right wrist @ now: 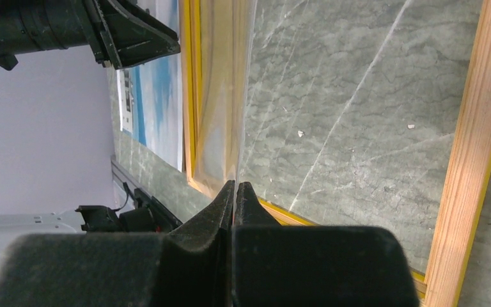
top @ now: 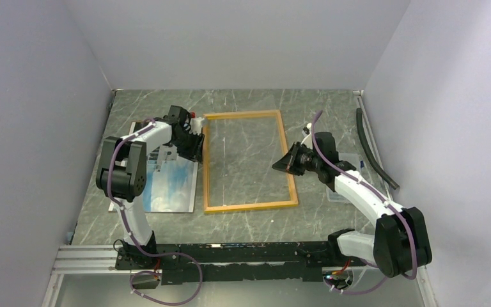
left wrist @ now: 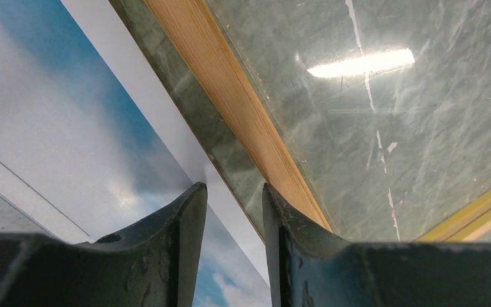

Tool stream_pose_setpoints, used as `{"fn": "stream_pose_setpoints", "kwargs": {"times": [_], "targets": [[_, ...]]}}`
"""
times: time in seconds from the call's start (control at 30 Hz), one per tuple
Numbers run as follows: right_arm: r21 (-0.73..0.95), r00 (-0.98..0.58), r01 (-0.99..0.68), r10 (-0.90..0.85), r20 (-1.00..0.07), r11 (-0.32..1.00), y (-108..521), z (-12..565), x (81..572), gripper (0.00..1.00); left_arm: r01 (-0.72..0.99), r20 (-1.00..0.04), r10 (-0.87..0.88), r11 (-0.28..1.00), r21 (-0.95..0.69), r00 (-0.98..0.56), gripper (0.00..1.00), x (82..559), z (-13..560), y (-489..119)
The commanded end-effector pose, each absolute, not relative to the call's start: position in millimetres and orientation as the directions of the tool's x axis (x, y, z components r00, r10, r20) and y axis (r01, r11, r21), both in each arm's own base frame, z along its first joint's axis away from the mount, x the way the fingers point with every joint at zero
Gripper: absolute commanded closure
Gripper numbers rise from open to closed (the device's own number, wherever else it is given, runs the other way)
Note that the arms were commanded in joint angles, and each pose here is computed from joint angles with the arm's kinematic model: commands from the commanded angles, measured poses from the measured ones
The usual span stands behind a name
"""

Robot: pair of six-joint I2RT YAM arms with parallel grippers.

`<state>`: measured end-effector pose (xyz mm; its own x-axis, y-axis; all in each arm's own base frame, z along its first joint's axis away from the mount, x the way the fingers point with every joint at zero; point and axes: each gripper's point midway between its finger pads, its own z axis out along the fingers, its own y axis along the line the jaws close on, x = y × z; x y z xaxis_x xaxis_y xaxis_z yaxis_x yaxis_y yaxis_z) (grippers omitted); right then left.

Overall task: Put the photo into the frame
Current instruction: Place the photo frame item in the photo frame.

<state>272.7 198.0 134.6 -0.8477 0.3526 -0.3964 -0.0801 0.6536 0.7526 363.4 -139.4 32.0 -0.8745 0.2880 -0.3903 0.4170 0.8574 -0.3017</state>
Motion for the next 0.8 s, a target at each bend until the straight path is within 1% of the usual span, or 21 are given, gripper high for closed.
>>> {"fn": "stream_pose_setpoints", "kwargs": {"times": [0.0, 0.23, 0.37, 0.4, 0.53, 0.6, 0.7, 0.77], "targets": [[0.777, -0.799, -0.137, 0.395, -0.453, 0.614, 201, 155, 284, 1.00, 0.425, -0.386, 0.292, 0.845, -0.325, -0.875, 0.58, 361, 26, -146], [0.782, -0.787, -0.157, 0.402, -0.468, 0.603, 202, 152, 285, 1.00, 0.423, -0.370, 0.295, 0.841, -0.337, -0.881, 0.66, 360, 18, -147], [0.778, -0.776, -0.164, 0.407, -0.481, 0.607, 200, 148, 284, 1.00, 0.423, -0.365, 0.297, 0.840, -0.340, -0.882, 0.68, 359, 17, -148], [0.778, -0.778, -0.161, 0.408, -0.479, 0.608, 200, 146, 284, 0.96, 0.424, -0.365, 0.299, 0.840, -0.338, -0.882, 0.68, 359, 17, -147], [0.769, -0.784, -0.158, 0.395, -0.479, 0.619, 199, 144, 283, 0.73, 0.425, -0.368, 0.300, 0.843, -0.329, -0.880, 0.69, 359, 19, -146], [0.757, -0.780, -0.171, 0.383, -0.495, 0.630, 197, 150, 283, 0.60, 0.427, -0.370, 0.302, 0.843, -0.326, -0.879, 0.69, 359, 20, -145], [0.720, -0.768, -0.190, 0.356, -0.532, 0.667, 192, 157, 284, 0.36, 0.431, -0.379, 0.304, 0.844, -0.319, -0.874, 0.70, 359, 21, -144], [0.704, -0.765, -0.201, 0.340, -0.547, 0.681, 191, 162, 287, 0.29, 0.432, -0.381, 0.305, 0.845, -0.315, -0.873, 0.70, 359, 22, -144]]}}
